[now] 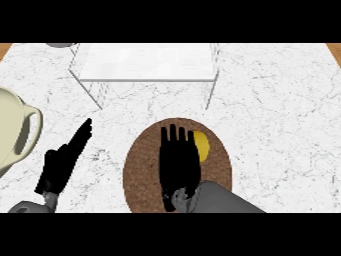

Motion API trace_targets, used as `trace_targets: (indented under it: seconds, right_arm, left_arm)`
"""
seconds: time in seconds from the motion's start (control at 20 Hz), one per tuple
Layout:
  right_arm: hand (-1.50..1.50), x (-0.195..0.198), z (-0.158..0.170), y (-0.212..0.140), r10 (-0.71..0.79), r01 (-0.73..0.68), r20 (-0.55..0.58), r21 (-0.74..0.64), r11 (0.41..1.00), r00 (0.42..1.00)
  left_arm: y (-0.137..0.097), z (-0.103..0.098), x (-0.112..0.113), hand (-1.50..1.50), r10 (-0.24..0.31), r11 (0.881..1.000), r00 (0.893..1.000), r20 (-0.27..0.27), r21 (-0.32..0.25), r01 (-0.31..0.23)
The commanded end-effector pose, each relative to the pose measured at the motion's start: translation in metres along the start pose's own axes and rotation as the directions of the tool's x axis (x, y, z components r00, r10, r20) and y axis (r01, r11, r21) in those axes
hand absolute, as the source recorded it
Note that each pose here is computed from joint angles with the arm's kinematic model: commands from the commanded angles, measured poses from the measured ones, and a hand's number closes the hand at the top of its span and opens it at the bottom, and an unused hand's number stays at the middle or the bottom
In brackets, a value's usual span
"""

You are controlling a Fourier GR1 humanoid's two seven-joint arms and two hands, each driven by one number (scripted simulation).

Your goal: Pick the pear from the placemat and place it in the tiered shelf

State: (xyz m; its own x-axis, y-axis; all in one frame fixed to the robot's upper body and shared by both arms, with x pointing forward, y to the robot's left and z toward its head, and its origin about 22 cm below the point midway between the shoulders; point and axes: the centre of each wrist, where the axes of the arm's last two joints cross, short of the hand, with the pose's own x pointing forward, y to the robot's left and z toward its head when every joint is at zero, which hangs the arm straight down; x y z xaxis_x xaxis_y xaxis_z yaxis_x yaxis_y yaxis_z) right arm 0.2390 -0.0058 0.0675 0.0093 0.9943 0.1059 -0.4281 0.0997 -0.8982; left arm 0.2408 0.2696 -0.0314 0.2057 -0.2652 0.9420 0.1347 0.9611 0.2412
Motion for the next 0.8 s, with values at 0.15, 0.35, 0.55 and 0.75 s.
trace_targets:
  seconds: [0.15, 0.35, 0.55, 0.75]
  right_arm:
    - [-1.50, -0.007, -0.013, 0.020, 0.085, -0.083, -0.165, 0.022, 0.996, 0.983]
    - [-1.50, 0.000, -0.019, 0.010, 0.110, -0.102, -0.177, 0.052, 0.993, 0.978]
    - [-1.50, -0.016, -0.021, 0.033, 0.096, -0.087, -0.172, 0.059, 0.994, 0.981]
    - [-1.50, -0.010, -0.030, 0.035, 0.104, -0.096, -0.179, 0.055, 0.994, 0.978]
  left_arm:
    - [0.000, 0.007, -0.005, 0.00, -0.014, 1.000, 1.000, -0.022, -0.013, 0.014]
    - [0.007, -0.004, 0.009, 0.00, -0.008, 1.000, 1.000, -0.028, -0.013, 0.008]
    - [0.004, 0.005, -0.002, 0.00, 0.009, 1.000, 1.000, -0.029, -0.002, -0.009]
    - [-0.002, 0.008, -0.015, 0.00, -0.018, 1.000, 1.000, -0.026, 0.015, 0.018]
